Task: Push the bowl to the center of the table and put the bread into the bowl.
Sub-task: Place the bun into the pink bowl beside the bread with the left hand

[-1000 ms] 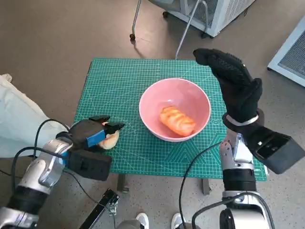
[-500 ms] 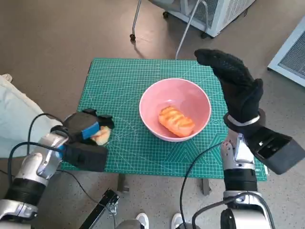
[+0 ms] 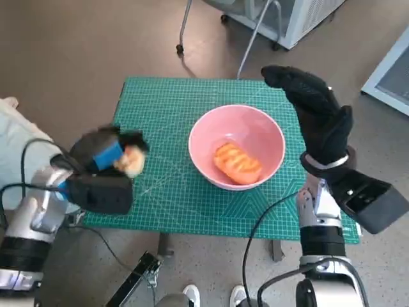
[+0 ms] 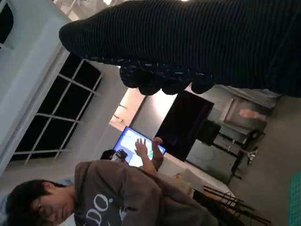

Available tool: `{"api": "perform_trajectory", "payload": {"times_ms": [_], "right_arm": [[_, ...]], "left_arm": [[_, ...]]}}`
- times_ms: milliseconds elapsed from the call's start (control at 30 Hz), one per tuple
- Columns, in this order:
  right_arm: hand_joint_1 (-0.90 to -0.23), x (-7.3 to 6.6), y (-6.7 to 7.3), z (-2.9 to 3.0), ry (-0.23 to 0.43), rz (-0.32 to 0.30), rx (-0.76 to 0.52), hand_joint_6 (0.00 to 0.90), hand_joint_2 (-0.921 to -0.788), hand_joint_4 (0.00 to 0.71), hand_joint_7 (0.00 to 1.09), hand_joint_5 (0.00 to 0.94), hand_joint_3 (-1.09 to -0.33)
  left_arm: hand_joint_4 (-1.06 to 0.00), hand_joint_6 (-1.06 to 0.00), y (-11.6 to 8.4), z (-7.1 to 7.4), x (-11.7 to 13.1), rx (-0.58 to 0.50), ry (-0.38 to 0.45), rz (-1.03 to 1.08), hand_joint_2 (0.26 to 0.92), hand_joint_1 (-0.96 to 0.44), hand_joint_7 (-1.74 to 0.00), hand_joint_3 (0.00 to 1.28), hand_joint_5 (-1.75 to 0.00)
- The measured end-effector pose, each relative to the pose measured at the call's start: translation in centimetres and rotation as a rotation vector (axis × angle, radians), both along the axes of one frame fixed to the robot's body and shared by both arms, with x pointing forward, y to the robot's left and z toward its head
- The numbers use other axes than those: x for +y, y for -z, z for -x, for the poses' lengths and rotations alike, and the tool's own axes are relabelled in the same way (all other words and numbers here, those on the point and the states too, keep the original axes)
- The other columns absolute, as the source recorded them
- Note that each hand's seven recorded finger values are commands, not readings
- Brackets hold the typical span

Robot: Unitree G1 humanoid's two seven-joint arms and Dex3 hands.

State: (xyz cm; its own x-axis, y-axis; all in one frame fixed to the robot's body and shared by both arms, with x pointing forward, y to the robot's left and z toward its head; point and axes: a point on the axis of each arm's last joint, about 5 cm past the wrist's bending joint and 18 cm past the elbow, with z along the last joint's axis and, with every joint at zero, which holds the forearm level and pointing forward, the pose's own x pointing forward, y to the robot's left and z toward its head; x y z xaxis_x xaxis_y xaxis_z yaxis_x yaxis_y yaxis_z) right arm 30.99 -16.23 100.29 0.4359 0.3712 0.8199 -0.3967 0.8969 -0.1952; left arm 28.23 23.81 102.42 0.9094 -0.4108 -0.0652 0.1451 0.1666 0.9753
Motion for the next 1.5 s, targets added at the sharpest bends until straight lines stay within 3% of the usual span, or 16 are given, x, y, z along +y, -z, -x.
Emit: {"api": "perform_trajectory", "payload": {"times_ms": [267, 467, 700, 833, 867, 933, 1000, 1067, 1233, 1500], "right_arm": [[-0.676, 0.1, -0.1, -0.11, -0.005, 0.001, 0.006, -0.001, -0.921, 0.268, 0.81, 0.037, -0.774], [-0.676, 0.2, -0.2, -0.17, -0.011, 0.003, 0.008, -0.001, -0.921, 0.267, 0.81, 0.036, -0.776], [-0.675, 0.4, -0.2, -0.21, -0.018, 0.001, 0.012, -0.001, -0.921, 0.273, 0.81, 0.04, -0.778], [-0.676, 0.4, -0.2, -0.22, -0.02, 0.0, 0.016, -0.001, -0.921, 0.274, 0.82, 0.041, -0.778], [-0.676, 0.4, -0.2, -0.22, -0.021, -0.001, 0.016, -0.001, -0.921, 0.275, 0.82, 0.041, -0.777], [-0.676, 0.5, -0.2, -0.21, -0.022, -0.002, 0.016, -0.001, -0.921, 0.275, 0.82, 0.041, -0.776], [-0.676, 0.5, -0.3, -0.19, -0.023, -0.002, 0.013, -0.001, -0.921, 0.276, 0.82, 0.042, -0.775], [-0.676, 0.5, -0.4, -0.16, -0.024, -0.002, 0.008, -0.001, -0.921, 0.276, 0.82, 0.042, -0.774], [-0.676, 0.4, -0.6, -0.08, -0.017, -0.007, -0.004, -0.001, -0.921, 0.277, 0.82, 0.042, -0.77], [-0.677, 0.1, -0.7, -0.02, -0.003, -0.011, -0.01, -0.001, -0.921, 0.277, 0.82, 0.042, -0.768]], "left_arm": [[-0.5, -0.6, -4.6, -0.6, -2.7, -0.229, 0.123, 0.078, 0.92, 0.0, -1.2, 0.16, -1.36], [-0.52, -0.62, -6.0, -1.3, -6.2, -0.343, 0.244, 0.105, 0.92, 0.0, -1.19, 0.15, -1.33], [-0.52, -0.62, -5.8, -2.6, -9.8, -0.306, 0.35, 0.124, 0.92, 0.0, -1.11, 0.15, -1.4], [-0.52, -0.55, -5.3, -3.4, -11.1, -0.242, 0.364, 0.126, 0.92, 0.0, -1.17, 0.18, -1.43], [-0.39, -0.43, -5.1, -3.5, -11.4, -0.223, 0.364, 0.127, 0.917, -0.02, -1.04, 0.18, -1.15], [-0.22, -0.24, -4.7, -3.9, -11.8, -0.163, 0.35, 0.119, 0.897, -0.05, -0.8, 0.16, -0.63], [-0.12, -0.12, -4.3, -4.2, -12.2, -0.085, 0.322, 0.099, 0.869, -0.08, -0.66, 0.13, -0.34], [-0.06, -0.06, -3.7, -4.4, -12.4, 0.009, 0.289, 0.06, 0.849, -0.12, -0.58, 0.11, -0.19], [-0.01, -0.01, -2.8, -4.9, -12.5, 0.168, 0.241, 0.012, 0.833, -0.21, -0.52, 0.09, -0.05], [0.0, 0.0, -2.5, -4.9, -12.7, 0.141, 0.252, 0.064, 0.883, -0.37, -0.52, 0.08, 0.0]]}}
